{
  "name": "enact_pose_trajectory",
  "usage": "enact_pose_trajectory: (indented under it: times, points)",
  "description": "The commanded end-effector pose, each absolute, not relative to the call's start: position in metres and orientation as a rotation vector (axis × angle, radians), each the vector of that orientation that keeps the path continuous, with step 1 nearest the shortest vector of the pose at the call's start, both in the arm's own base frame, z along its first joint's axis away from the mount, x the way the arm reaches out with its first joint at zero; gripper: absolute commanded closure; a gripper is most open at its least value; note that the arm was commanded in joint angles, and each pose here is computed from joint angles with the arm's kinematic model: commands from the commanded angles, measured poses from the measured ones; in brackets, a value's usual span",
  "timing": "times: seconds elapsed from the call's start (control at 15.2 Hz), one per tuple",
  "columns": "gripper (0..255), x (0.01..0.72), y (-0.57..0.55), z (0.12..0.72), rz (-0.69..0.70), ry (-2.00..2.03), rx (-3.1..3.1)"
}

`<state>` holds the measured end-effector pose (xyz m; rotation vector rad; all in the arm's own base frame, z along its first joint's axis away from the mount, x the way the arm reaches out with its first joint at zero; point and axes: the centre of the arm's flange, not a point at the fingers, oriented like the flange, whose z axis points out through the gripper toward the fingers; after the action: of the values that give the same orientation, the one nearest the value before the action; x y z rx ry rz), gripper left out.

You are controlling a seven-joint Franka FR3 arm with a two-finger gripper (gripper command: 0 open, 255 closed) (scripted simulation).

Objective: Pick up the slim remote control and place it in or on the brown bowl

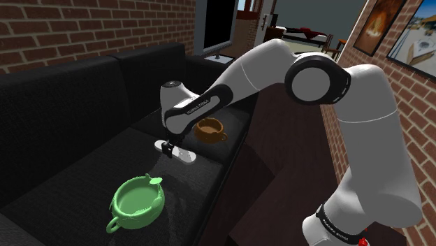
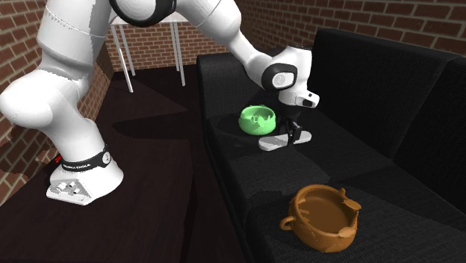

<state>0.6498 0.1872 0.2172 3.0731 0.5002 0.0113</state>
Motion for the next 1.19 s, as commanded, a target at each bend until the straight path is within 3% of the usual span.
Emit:
enact_pose_trajectory:
  times: [0.0, 1.12]
  points:
    - [255, 0.649, 0.186, 0.229, 0.011, 0.5, 3.073]
    - [255, 0.649, 0.186, 0.318, 0.011, 0.5, 3.073]
